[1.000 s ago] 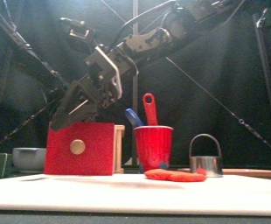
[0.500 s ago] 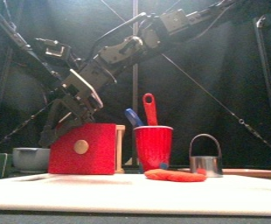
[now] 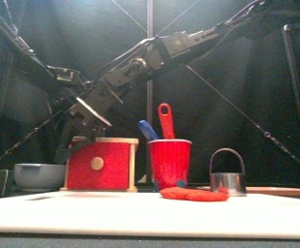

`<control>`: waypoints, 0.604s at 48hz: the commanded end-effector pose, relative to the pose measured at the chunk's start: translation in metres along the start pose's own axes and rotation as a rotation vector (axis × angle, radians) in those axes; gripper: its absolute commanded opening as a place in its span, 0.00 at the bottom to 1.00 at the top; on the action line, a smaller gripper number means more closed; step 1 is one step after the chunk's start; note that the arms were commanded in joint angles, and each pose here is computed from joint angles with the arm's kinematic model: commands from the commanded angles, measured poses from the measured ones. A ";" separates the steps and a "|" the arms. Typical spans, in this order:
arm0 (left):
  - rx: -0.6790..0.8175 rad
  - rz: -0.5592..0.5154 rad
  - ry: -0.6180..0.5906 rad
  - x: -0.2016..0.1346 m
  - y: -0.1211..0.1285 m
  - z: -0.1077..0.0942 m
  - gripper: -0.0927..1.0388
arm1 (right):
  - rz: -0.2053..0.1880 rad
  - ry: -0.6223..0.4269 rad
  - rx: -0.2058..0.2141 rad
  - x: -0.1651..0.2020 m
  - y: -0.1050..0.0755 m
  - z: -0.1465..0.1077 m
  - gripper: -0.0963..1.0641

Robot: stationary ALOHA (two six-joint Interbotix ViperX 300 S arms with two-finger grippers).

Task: Get the cutter from the drawer then cut the dough then place the extra dough in the bowl
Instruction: Shut the drawer

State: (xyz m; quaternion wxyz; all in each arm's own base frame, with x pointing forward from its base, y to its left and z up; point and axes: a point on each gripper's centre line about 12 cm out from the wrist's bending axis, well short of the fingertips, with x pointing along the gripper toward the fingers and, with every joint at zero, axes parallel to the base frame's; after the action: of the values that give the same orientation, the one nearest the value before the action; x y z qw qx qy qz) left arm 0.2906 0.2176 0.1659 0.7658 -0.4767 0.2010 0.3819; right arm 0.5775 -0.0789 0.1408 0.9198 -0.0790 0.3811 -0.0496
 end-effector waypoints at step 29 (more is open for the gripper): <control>0.205 -0.129 -0.318 -0.075 -0.022 0.022 0.34 | 0.125 -0.346 0.000 -0.142 0.067 0.074 0.42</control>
State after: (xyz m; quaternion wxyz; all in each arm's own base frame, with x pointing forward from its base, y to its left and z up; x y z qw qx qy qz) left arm 0.2639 0.2104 0.2169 0.8363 -0.3659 0.1136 0.3923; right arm 0.5527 0.0085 0.2340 0.9605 -0.0796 0.2661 0.0170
